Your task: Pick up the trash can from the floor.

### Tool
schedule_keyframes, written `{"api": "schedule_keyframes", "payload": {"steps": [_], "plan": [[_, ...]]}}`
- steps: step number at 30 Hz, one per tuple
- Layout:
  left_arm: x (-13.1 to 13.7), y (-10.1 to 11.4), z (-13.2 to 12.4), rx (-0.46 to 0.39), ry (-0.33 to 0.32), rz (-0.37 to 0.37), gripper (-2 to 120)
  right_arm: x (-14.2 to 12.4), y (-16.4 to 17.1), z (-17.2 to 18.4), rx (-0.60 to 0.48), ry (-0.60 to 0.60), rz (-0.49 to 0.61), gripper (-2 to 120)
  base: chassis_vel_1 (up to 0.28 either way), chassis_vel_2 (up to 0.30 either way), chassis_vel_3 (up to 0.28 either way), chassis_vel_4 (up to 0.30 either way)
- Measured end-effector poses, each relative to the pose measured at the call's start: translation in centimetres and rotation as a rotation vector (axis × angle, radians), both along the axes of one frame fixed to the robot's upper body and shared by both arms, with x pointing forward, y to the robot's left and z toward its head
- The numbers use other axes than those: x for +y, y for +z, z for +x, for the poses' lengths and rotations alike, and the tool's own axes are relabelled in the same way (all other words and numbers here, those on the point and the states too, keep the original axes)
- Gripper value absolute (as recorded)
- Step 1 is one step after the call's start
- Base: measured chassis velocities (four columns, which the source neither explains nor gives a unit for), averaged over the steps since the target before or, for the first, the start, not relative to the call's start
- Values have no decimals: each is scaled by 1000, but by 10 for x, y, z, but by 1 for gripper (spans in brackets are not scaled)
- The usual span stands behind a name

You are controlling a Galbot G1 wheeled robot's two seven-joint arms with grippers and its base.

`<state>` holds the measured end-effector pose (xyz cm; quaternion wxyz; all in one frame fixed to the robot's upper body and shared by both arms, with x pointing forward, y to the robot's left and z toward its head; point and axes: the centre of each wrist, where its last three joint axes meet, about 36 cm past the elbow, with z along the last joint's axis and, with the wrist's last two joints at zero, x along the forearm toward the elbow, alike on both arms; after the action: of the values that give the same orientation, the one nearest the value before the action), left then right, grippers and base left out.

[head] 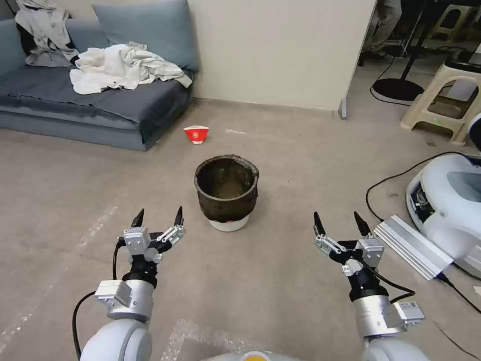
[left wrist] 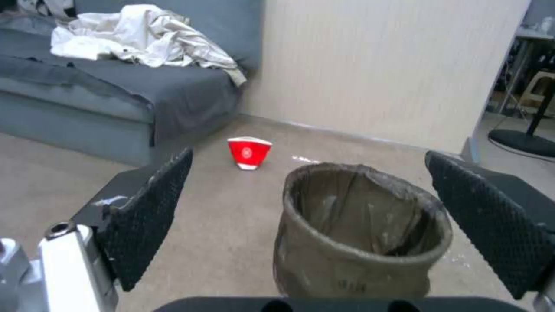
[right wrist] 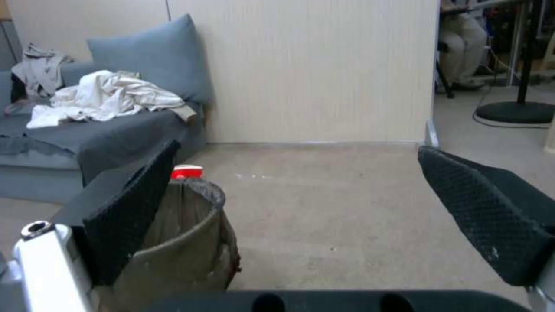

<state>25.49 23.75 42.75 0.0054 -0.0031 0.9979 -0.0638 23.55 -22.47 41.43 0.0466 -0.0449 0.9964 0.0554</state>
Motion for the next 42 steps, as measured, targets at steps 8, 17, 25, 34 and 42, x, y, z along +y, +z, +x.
{"api": "schedule_keyframes", "payload": {"steps": [8, 17, 25, 34, 42], "plan": [[1, 0, 2, 2, 1, 3, 100, 0, 0, -1, 2, 3, -1, 100, -120, 119, 107, -112], [3, -4, 6, 18, 1, 3, 100, 0, -2, 0, 4, 6, -3, 100, -120, 123, 115, -123], [3, -10, 12, 29, -2, 2, 100, -2, -4, 3, 4, 4, -6, 100, -124, 112, 130, -121], [6, -21, 26, 53, -26, 2, 100, -8, -13, 7, -25, 31, -16, 100, -95, 89, 101, -89], [13, -30, 62, 112, -74, 1, 100, -12, -14, 6, -39, 44, -21, 100, -33, 28, 28, -28]]}}
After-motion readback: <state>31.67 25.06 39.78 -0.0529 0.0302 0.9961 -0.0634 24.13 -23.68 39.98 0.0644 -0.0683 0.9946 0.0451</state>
